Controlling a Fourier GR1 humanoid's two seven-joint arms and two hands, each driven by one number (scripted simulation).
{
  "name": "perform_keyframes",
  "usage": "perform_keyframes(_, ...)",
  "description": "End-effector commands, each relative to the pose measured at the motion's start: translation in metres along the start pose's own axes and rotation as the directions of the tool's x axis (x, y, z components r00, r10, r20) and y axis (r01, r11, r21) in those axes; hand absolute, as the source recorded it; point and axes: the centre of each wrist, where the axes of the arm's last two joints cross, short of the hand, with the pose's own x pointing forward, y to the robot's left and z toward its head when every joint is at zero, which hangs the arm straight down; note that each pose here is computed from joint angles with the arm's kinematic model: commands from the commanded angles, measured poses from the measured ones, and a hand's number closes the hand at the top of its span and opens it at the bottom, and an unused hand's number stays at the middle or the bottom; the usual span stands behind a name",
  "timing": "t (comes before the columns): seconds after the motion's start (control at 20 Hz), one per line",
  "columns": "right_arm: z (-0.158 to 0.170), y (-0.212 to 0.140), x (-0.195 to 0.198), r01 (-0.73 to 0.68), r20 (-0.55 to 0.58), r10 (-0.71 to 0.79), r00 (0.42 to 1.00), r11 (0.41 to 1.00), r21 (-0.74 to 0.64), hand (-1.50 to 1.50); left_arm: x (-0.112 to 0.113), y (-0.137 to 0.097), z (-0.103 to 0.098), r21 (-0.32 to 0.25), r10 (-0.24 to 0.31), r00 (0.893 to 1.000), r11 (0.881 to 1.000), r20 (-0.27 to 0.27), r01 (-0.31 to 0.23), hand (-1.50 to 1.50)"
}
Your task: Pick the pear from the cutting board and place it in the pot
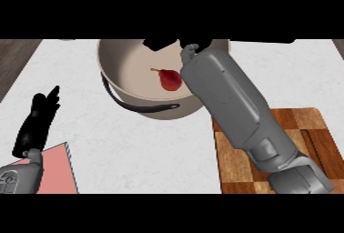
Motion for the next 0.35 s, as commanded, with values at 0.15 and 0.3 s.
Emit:
perform_keyframes(0.15,-0.01,-0.011,-0.016,0.22,0.038,-0.217,0.975,0.953,-0.209,-1.5,-0.018,0.001,0.004,0.017,0.006,0.999,1.0,-0.041,-0.006,0.0)
perform_keyframes(0.3,-0.013,-0.028,-0.053,0.258,0.031,-0.259,0.965,0.928,-0.268,-1.5,-0.024,0.022,0.012,0.041,0.005,0.999,0.999,-0.051,-0.003,0.0)
